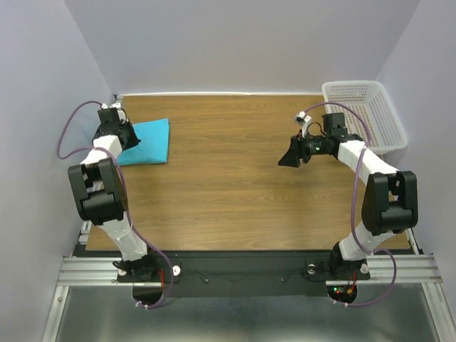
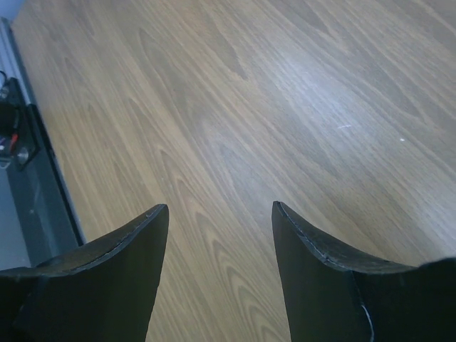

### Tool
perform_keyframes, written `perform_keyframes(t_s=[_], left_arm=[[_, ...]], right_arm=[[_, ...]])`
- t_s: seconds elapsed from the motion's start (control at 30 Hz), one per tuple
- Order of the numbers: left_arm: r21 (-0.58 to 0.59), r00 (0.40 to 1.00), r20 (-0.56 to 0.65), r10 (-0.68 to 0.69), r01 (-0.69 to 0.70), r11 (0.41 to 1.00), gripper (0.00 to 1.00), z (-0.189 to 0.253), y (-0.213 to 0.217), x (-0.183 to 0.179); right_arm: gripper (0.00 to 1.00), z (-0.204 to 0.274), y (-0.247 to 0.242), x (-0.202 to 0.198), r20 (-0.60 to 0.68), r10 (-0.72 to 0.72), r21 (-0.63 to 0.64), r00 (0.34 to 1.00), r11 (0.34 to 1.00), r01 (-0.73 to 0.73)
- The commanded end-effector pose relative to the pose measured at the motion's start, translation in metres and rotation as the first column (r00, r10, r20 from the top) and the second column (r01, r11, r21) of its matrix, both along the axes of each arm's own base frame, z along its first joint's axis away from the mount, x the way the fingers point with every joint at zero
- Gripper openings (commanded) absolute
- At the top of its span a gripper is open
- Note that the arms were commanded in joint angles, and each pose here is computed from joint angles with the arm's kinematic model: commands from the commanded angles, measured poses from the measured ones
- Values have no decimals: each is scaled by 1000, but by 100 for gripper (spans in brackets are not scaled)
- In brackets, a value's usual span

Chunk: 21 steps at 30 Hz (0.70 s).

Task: Fold and stack the t-shirts
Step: Neatly place the folded tshirt to the corner

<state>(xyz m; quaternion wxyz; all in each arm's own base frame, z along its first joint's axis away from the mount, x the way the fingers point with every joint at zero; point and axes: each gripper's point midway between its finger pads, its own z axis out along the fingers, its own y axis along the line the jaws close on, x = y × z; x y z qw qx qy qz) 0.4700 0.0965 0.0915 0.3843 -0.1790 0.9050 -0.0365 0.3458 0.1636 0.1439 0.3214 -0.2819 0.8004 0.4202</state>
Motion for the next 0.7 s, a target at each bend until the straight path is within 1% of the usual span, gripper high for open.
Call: perform_keyframes(t_s=[0.0, 0.03, 0.07, 0.1, 0.13, 0.17, 0.2, 0.23, 0.27, 0.3, 0.37, 0.4, 0.43, 0.47, 0.5, 0.53, 0.57, 0.6, 0.63, 0.67], left_arm=[[-6, 955, 273, -115, 121, 993, 7, 84, -46, -14], [18, 919, 373, -125, 128, 992, 11, 124, -52, -27], [10, 902, 415, -117, 124, 992, 18, 136, -56, -36], [11, 888, 446, -113, 120, 993, 26, 135, -59, -48], [30, 841, 529, -113, 115, 993, 44, 168, -63, -63], [8, 829, 551, -99, 113, 994, 54, 167, -67, -73], [5, 811, 577, -100, 119, 993, 70, 174, -71, -81], [14, 772, 625, -112, 133, 991, 77, 193, -77, -93], [1, 773, 624, -116, 148, 989, 85, 188, -81, -100], [-15, 768, 630, -114, 159, 987, 95, 190, -84, -104], [-14, 749, 644, -155, 214, 977, 95, 194, -95, -114], [-22, 745, 639, -192, 267, 963, 96, 192, -106, -119], [-21, 742, 638, -208, 287, 958, 95, 192, -109, -122], [-16, 738, 636, -226, 306, 952, 96, 192, -112, -124], [-8, 729, 636, -254, 335, 942, 96, 193, -117, -129], [-6, 723, 639, -262, 345, 939, 96, 194, -120, -131], [8, 709, 648, -279, 360, 933, 96, 196, -123, -137], [16, 704, 651, -286, 363, 932, 96, 198, -124, -140], [31, 690, 662, -292, 365, 931, 96, 203, -125, -144], [46, 689, 660, -300, 362, 931, 96, 202, -125, -146]], right_arm=[[66, 22, -12, 12, 150, -36, -68, 988, 997, 46], [66, 23, -17, 16, 169, -60, -100, 984, 992, 78], [66, 26, -21, 18, 190, -77, -117, 979, 988, 100], [66, 34, -25, 19, 221, -94, -135, 971, 983, 126], [66, 34, -34, 24, 239, -139, -177, 961, 967, 184], [66, 42, -40, 25, 271, -165, -194, 948, 956, 221], [67, 46, -45, 26, 294, -184, -208, 938, 945, 251], [68, 48, -55, 29, 321, -218, -244, 921, 921, 303], [69, 52, -62, 30, 343, -244, -259, 907, 904, 341], [75, 65, -67, 28, 385, -260, -258, 885, 891, 374], [82, 76, -83, 30, 434, -312, -280, 845, 845, 456], [91, 87, -92, 29, 465, -356, -275, 811, 812, 514], [95, 93, -97, 28, 482, -376, -269, 791, 796, 542], [97, 99, -100, 27, 498, -398, -260, 771, 780, 570], [100, 111, -109, 26, 524, -448, -234, 725, 742, 628], [100, 110, -114, 28, 521, -473, -234, 710, 721, 652], [100, 115, -119, 25, 533, -509, -211, 676, 694, 688], [100, 118, -131, 24, 524, -590, -188, 615, 624, 758], [100, 121, -137, 23, 523, -623, -174, 582, 590, 788], [100, 125, -140, 17, 523, -644, -154, 558, 573, 805]])
